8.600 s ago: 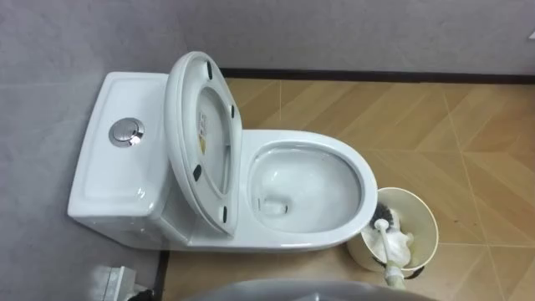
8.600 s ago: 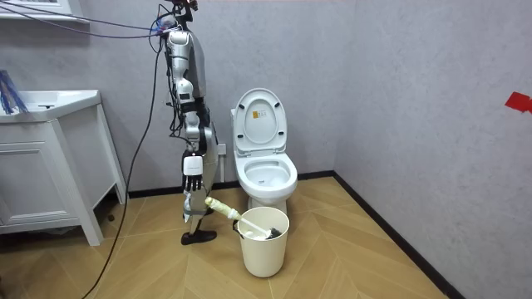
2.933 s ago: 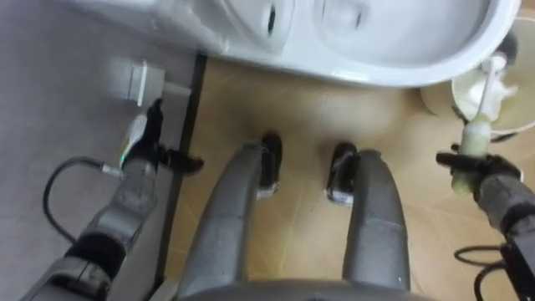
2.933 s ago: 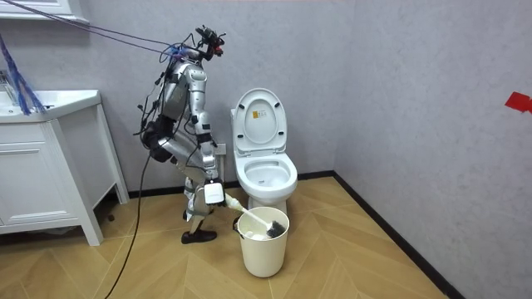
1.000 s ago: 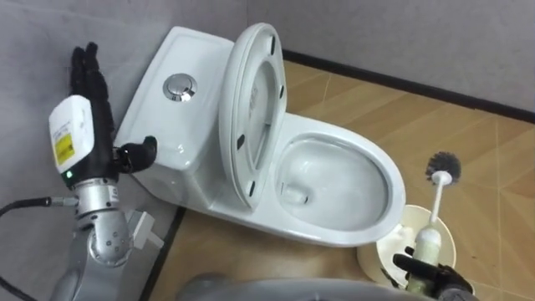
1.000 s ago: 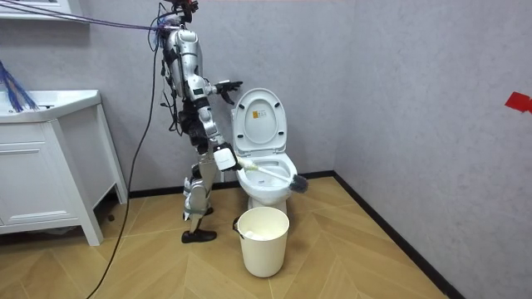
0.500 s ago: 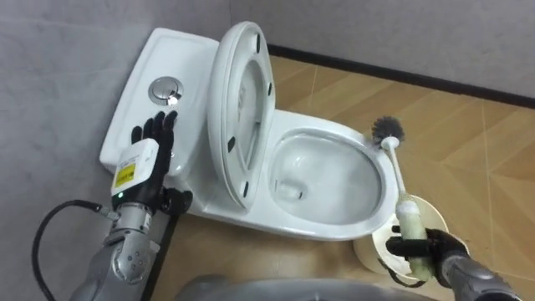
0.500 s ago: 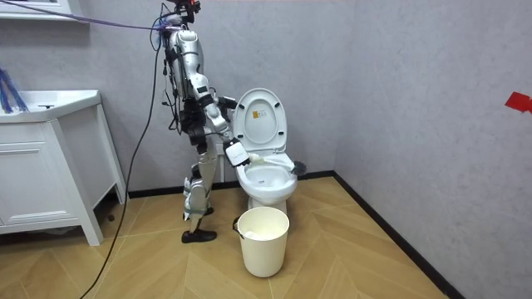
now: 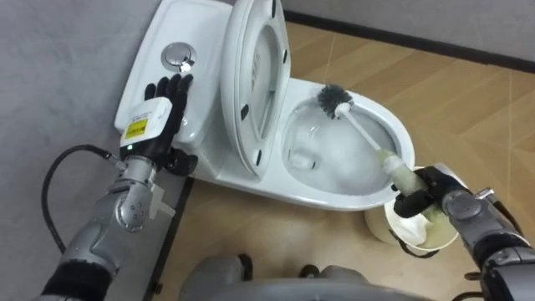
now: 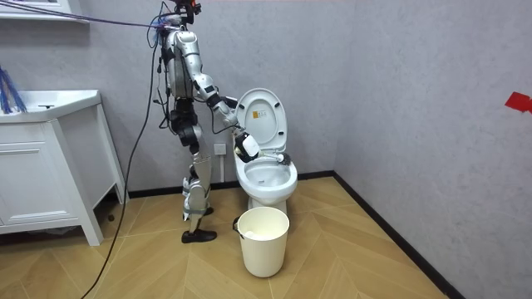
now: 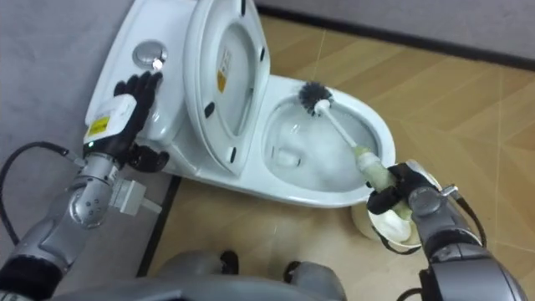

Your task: Brush toilet

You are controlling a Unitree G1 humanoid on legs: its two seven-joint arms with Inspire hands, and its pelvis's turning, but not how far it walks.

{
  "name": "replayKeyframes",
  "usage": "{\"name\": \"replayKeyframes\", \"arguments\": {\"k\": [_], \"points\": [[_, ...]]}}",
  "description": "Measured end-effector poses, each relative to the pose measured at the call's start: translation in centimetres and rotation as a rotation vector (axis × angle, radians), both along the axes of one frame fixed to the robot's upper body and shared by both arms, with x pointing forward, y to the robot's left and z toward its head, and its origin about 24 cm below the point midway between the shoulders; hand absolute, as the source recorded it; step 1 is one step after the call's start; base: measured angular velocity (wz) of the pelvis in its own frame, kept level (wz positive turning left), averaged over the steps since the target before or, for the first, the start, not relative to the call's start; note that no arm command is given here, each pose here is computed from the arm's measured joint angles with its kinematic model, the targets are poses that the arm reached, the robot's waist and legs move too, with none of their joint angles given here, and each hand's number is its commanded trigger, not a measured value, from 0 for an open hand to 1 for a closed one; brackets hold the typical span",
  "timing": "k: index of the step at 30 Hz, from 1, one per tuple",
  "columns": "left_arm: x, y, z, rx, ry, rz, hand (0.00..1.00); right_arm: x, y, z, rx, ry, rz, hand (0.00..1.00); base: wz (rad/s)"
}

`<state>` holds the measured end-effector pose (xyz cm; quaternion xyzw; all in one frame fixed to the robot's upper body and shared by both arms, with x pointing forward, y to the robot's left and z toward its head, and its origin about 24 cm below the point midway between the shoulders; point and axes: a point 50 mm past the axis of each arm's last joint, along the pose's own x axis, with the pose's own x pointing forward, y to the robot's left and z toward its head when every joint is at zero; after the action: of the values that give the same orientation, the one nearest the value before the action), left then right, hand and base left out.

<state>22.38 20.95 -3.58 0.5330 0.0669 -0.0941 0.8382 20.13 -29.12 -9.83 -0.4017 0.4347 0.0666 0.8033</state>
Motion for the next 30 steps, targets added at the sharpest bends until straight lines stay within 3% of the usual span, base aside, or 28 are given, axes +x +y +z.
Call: {"name": "replayKeyframes", "arguments": {"k": [8, 15, 30], "points": [[3.7, -0.6, 2.0, 0.062, -0.114, -0.063, 0.00, 1.5, -0.5, 1.2, -0.265, 0.047, 0.294, 1.00, 0.01], [5.1, -0.7, 3.5, 0.096, -0.252, -0.068, 0.00, 2.1, 0.6, 1.4, -0.341, 0.034, 0.427, 1.00, 0.00], [6.4, -1.1, 5.6, 0.174, -0.486, -0.050, 0.00, 2.3, -1.2, 2.6, -0.540, -0.057, 0.437, 1.00, 0.08]]}}
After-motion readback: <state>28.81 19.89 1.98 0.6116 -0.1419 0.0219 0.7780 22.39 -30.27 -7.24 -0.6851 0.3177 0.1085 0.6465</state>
